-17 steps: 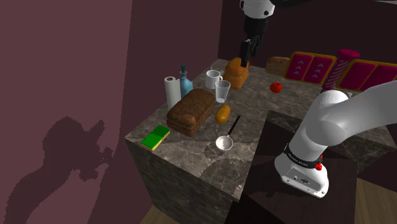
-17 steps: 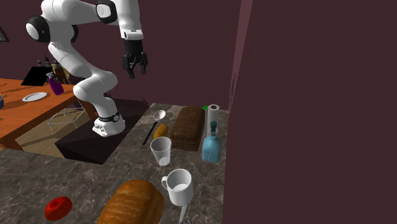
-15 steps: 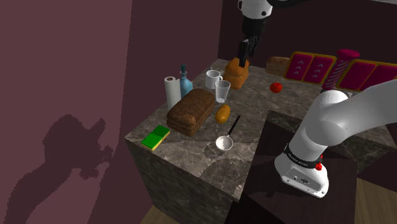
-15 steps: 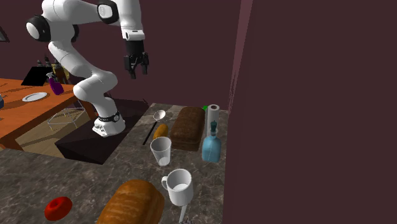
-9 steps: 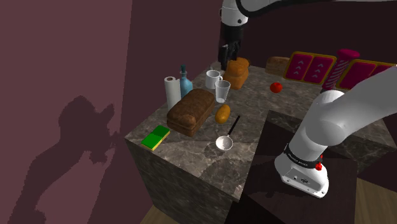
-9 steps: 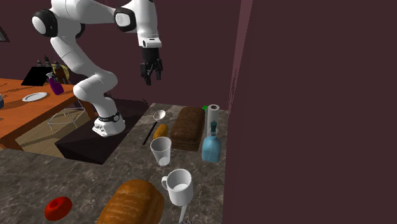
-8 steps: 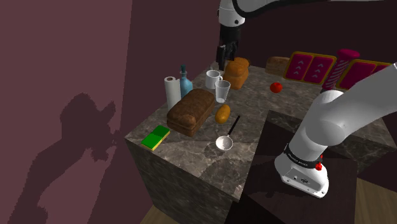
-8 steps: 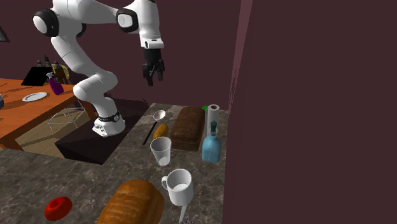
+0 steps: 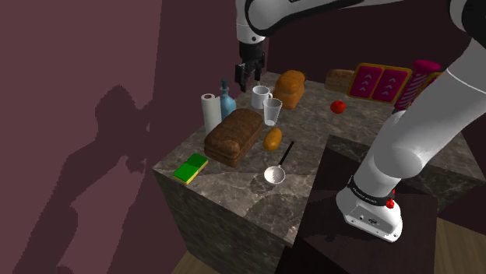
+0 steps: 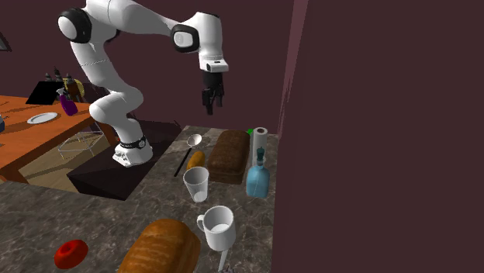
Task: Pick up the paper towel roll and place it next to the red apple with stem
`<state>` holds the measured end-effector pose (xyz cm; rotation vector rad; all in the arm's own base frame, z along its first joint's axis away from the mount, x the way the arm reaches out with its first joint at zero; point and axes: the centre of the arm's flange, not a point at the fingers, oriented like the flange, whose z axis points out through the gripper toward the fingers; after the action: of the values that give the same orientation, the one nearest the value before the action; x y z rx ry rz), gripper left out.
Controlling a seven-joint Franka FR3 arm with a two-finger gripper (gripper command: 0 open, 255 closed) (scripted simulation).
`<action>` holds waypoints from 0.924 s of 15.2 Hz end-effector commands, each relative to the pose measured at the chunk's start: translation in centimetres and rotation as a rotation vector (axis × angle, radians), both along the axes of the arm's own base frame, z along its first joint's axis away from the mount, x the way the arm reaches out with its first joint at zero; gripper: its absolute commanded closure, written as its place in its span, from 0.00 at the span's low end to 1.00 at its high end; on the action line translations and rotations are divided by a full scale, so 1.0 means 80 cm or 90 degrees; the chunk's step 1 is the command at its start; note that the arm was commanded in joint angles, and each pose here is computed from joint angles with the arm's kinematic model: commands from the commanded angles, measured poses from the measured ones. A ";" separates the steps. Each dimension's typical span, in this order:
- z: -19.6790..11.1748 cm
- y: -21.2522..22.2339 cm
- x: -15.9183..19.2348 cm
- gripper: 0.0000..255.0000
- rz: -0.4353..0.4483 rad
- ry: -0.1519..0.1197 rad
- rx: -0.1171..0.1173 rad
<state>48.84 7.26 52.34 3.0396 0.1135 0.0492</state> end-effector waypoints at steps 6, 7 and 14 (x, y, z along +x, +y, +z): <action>-0.041 0.025 0.108 0.00 -0.006 0.000 0.013; -0.047 0.029 0.123 0.00 -0.007 0.000 0.015; -0.088 0.056 0.226 0.00 -0.012 0.000 0.028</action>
<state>65.70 11.34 46.09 3.0810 0.0870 0.0500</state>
